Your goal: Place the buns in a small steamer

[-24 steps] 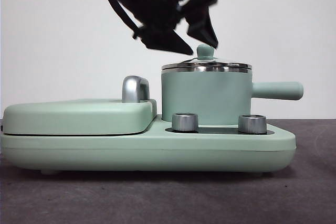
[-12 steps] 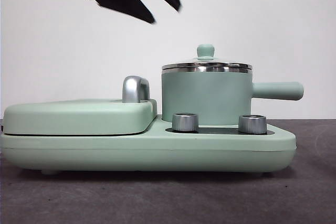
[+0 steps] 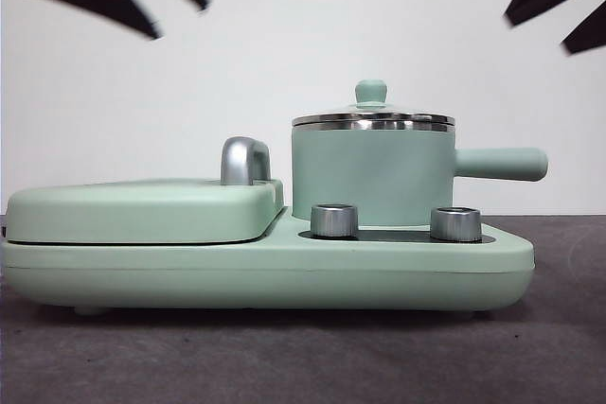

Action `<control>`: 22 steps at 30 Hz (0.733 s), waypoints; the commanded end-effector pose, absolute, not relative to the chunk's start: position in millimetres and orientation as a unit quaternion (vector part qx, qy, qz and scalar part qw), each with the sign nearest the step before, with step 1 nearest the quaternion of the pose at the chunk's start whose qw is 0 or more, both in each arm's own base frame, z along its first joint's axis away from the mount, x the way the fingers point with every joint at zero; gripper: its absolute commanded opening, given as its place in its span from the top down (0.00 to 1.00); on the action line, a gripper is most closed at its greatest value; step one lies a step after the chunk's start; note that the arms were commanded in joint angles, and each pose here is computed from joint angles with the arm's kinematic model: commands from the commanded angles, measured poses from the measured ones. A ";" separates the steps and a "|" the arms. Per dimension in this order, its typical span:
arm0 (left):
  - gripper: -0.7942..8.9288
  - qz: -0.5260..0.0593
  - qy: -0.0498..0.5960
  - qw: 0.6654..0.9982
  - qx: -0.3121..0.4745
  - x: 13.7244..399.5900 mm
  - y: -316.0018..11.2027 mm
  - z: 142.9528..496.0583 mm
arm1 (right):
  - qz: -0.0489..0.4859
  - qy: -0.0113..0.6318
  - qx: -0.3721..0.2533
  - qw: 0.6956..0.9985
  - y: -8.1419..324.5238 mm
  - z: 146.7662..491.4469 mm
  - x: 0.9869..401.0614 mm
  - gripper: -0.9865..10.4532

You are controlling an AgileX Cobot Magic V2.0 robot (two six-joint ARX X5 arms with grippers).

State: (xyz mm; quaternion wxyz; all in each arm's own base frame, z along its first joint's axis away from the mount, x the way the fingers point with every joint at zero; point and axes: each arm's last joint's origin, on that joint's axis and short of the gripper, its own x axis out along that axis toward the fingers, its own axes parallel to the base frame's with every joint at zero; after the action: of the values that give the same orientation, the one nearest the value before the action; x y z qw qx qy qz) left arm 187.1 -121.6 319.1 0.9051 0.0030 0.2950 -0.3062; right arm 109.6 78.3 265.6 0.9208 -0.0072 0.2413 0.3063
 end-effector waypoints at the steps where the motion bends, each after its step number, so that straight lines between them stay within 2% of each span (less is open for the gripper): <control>1: 0.60 -0.297 0.303 0.905 -0.020 174.3 -111.7 308.0 | 0.326 0.244 -0.006 0.914 85.9 266.3 117.1 0.60; 8: 0.61 -0.280 0.312 0.906 -0.059 142.3 -89.9 284.2 | 0.354 0.247 0.002 0.902 98.5 262.0 131.6 0.60; 17: 0.61 -0.272 0.346 0.896 -0.048 127.9 -81.3 279.5 | 0.358 0.240 0.002 0.902 99.3 262.9 132.5 0.60; 18: 0.66 -0.272 0.347 0.897 -0.049 128.0 -81.3 279.5 | 0.358 0.240 0.002 0.902 99.4 263.0 132.6 0.63; 19: 0.78 -0.272 0.346 0.897 -0.049 128.0 -81.4 279.7 | 0.358 0.239 0.004 0.903 99.5 263.3 132.7 0.70; 20: 0.94 -0.273 0.346 0.896 -0.049 127.7 -81.8 279.6 | 0.358 0.238 0.004 0.903 99.5 263.4 132.7 0.83; 21: 0.90 -0.274 0.345 0.896 -0.049 127.8 -81.9 279.8 | 0.358 0.239 0.004 0.903 99.5 263.3 132.7 0.93; 22: 0.91 -0.274 0.343 0.897 -0.049 128.0 -82.0 280.1 | 0.357 0.238 0.005 0.903 99.4 263.5 132.8 0.90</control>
State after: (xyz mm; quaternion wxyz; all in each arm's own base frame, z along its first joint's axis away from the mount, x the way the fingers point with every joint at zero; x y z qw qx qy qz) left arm 127.4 -80.3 277.6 0.8959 -0.0487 0.3507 -0.2682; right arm 132.5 97.8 259.2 0.9028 0.0029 0.2474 0.3518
